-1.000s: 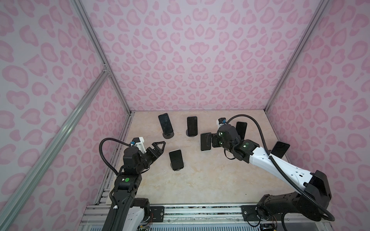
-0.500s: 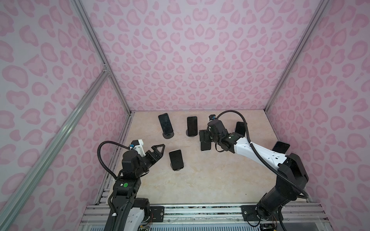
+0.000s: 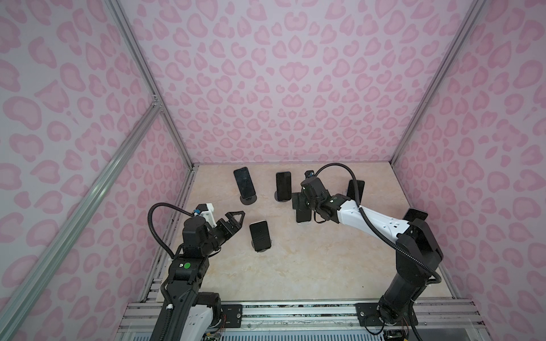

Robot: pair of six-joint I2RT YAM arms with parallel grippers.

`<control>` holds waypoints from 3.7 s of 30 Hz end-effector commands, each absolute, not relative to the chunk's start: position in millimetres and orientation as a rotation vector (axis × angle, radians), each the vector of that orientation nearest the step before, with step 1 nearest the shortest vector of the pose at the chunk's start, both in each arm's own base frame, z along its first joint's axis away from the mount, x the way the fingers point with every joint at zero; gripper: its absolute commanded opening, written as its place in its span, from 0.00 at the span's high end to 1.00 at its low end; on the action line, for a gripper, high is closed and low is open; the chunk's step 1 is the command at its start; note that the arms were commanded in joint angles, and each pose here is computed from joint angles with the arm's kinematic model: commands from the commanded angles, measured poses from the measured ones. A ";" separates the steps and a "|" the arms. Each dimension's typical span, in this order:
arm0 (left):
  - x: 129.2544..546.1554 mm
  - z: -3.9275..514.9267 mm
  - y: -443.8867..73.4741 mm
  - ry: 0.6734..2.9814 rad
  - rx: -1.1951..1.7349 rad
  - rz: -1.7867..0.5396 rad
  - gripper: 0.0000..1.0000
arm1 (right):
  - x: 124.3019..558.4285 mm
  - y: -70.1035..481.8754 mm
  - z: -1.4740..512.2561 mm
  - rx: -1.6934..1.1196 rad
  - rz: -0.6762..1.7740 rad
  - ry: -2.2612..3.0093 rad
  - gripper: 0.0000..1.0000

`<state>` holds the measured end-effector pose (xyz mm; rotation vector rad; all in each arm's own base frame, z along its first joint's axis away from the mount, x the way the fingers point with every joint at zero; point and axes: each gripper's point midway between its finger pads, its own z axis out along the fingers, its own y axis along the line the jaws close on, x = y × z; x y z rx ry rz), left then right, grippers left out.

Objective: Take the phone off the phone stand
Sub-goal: 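Close right gripper on the bottom edge of the black phone, then lift the phone off the white stand and pull it toward the robot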

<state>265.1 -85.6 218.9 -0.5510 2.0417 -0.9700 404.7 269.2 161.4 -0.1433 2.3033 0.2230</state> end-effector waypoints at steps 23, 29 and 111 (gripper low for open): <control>275.1 227.5 -88.6 2.022 -0.485 -0.960 0.04 | 412.1 269.5 132.8 -0.110 0.171 2.333 0.15; 275.1 226.7 -88.2 2.023 -0.482 -0.955 0.04 | 410.3 269.5 132.8 -0.115 0.175 2.327 0.19; 258.7 292.3 -124.5 1.950 -0.242 -1.100 0.03 | 243.0 191.6 82.9 -0.017 0.273 2.666 0.27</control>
